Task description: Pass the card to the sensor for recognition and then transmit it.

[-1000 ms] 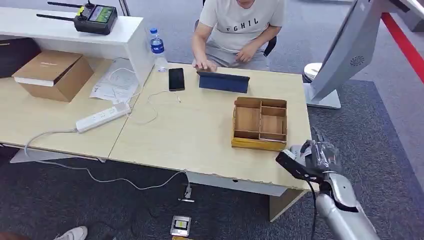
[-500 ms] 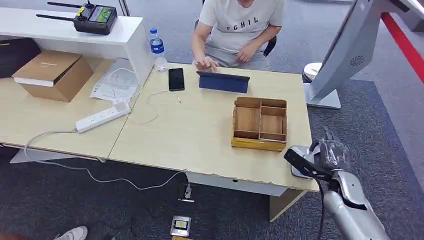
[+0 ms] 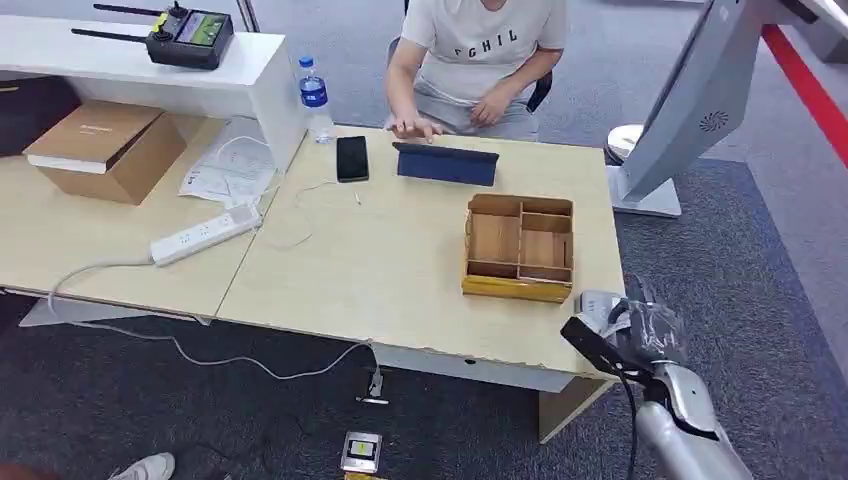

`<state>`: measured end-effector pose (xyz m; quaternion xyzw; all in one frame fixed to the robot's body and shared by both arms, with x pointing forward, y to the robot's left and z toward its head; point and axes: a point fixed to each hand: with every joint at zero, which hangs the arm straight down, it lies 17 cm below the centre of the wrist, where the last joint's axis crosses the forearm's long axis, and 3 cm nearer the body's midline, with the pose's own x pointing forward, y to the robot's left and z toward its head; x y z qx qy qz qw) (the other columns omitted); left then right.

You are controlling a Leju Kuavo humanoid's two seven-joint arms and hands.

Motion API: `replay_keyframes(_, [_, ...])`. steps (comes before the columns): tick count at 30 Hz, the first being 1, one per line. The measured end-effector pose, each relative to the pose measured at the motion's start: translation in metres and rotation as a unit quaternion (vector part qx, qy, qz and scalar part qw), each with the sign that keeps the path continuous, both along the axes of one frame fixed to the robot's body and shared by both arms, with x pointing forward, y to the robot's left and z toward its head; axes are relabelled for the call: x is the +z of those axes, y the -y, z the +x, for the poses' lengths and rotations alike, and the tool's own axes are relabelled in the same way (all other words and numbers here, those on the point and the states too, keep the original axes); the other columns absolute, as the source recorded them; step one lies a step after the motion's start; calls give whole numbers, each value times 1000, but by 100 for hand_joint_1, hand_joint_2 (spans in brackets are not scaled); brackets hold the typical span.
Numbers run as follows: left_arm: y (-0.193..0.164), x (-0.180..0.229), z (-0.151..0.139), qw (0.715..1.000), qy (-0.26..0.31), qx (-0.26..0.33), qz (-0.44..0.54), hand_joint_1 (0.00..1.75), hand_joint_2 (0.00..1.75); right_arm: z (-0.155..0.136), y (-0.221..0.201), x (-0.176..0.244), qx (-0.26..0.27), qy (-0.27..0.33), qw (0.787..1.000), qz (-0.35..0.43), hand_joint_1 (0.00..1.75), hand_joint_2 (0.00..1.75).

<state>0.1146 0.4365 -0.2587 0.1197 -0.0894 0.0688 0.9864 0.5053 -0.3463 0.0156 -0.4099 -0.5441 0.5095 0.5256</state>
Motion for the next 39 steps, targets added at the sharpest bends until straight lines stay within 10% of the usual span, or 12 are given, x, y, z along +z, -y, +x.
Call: replay_keyframes(39, [9, -2, 0, 1000, 0, 3, -7, 0, 0, -4, 3, -9, -11, -6, 1000, 24, 175, 175])
